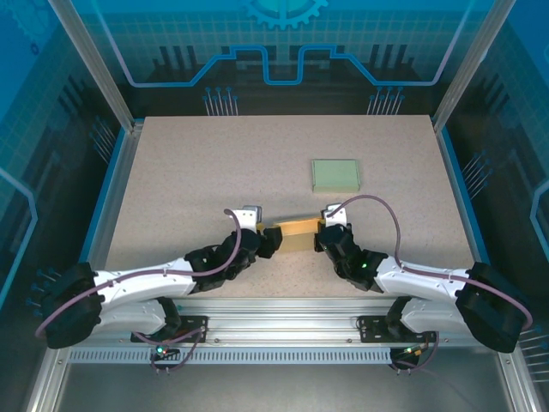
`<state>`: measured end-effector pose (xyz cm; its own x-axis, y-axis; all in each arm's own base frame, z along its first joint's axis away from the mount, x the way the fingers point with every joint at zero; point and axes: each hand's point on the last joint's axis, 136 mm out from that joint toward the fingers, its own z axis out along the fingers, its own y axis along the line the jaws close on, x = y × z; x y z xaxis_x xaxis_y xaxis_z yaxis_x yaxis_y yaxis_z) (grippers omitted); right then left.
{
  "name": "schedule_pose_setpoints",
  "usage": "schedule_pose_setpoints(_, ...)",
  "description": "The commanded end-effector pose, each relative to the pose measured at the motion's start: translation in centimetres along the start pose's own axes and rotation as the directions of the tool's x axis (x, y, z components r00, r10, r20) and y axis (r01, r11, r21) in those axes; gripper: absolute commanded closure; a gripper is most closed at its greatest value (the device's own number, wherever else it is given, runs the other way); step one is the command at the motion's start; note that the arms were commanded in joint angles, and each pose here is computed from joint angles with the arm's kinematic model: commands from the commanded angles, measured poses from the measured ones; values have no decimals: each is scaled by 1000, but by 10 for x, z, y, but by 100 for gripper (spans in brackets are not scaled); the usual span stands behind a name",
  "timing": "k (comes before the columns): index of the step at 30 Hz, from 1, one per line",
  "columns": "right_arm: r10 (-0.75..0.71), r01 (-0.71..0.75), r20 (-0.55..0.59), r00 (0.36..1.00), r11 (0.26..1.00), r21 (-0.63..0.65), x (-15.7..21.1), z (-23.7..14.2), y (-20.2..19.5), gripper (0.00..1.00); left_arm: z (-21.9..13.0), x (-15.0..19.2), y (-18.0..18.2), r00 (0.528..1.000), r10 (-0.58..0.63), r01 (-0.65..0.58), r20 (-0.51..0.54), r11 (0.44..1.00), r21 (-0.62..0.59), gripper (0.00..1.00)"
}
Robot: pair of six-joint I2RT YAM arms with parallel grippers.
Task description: Fold the paper box
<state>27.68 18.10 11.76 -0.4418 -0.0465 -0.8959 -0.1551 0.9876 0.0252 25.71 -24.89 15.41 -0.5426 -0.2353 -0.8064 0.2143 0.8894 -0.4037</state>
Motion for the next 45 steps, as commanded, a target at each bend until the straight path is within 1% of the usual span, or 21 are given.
schedule_pose_setpoints(1,-107,107,-117,987,994,-7,42,-2,-3,100,4,-20,5,998,-41,45,56,996,-72,44)
schedule_pose_setpoints(4,-111,112,-118,987,994,-4,42,-3,-4,100,13,-19,9,996,-74,78,50,993,-86,46)
schedule_pose_setpoints(10,-119,120,-118,986,993,-1,43,-3,-3,100,32,-7,14,984,-177,176,0,983,-57,52)
schedule_pose_setpoints(17,-126,127,-122,985,992,1,43,-5,-3,100,44,15,13,977,-204,201,-64,978,-49,62)
schedule_pose_setpoints(20,-132,133,-125,983,991,-3,43,-7,-2,100,49,31,14,970,-220,217,-103,975,-37,65)
schedule_pose_setpoints(23,-131,131,-127,983,991,-9,43,-9,-1,93,51,43,20,965,-234,230,-116,972,-47,67)
schedule_pose_setpoints(26,-130,128,-130,983,991,-22,43,-11,2,81,51,50,23,966,-230,224,-122,973,-57,68)
schedule_pose_setpoints(28,-134,131,-132,982,991,-28,41,-13,4,76,51,54,26,968,-222,214,-118,974,-73,69)
schedule_pose_setpoints(29,-133,130,-133,982,991,-30,40,-14,5,75,51,56,27,969,-219,211,-118,974,-77,69)
schedule_pose_setpoints(35,-130,121,-142,981,990,-67,27,-24,16,55,52,63,36,973,-207,196,-104,975,-108,69)
schedule_pose_setpoints(38,-124,112,-151,981,990,-85,18,-30,21,47,54,67,39,973,-208,196,-102,974,-112,69)
schedule_pose_setpoints(41,-111,92,-168,980,989,-112,9,-37,27,34,55,68,39,974,-204,193,-99,974,-116,69)
schedule_pose_setpoints(44,-69,53,-184,981,995,-90,-2,-43,24,17,56,69,40,974,-202,190,-100,975,-118,69)
schedule_pose_setpoints(45,-46,32,-192,980,997,-74,-6,-45,21,14,55,69,40,975,-200,188,-102,975,-118,69)
